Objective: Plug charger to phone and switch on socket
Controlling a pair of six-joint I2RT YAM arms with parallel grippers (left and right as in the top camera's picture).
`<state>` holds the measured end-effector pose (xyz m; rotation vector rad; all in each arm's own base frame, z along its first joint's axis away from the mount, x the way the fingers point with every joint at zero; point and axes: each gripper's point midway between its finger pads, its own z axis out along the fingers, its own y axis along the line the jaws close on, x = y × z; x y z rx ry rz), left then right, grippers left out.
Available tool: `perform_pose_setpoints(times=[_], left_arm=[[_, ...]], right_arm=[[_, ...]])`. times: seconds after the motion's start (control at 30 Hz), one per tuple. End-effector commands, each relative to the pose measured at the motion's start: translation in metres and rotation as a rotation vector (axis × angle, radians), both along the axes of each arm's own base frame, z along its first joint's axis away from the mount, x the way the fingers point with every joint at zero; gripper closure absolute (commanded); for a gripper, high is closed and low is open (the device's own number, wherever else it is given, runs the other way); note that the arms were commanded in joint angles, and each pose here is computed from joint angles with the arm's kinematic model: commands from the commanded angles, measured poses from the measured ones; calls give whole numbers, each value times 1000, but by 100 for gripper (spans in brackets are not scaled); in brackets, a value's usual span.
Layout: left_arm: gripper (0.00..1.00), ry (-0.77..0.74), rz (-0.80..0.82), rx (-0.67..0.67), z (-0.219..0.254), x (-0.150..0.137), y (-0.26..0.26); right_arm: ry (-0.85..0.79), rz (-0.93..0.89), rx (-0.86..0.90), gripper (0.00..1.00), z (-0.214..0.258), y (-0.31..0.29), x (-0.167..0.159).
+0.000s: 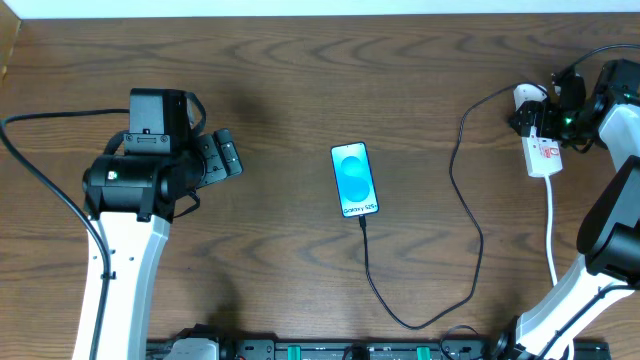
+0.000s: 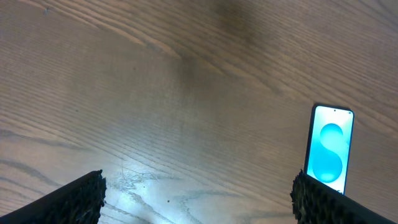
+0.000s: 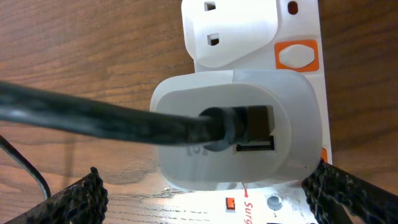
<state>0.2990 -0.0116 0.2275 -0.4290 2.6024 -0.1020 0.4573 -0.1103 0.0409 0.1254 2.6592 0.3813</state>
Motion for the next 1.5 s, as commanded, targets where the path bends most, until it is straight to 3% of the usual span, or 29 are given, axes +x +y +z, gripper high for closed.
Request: perform_pose_setpoints(times=[0.0, 1.47], left_arm=[[5, 3, -1, 16, 0, -1, 3], [5, 3, -1, 16, 0, -1, 3]], right_arm=[[7, 37, 21, 1, -9, 7, -2], [94, 73, 231, 1, -33, 52, -13]])
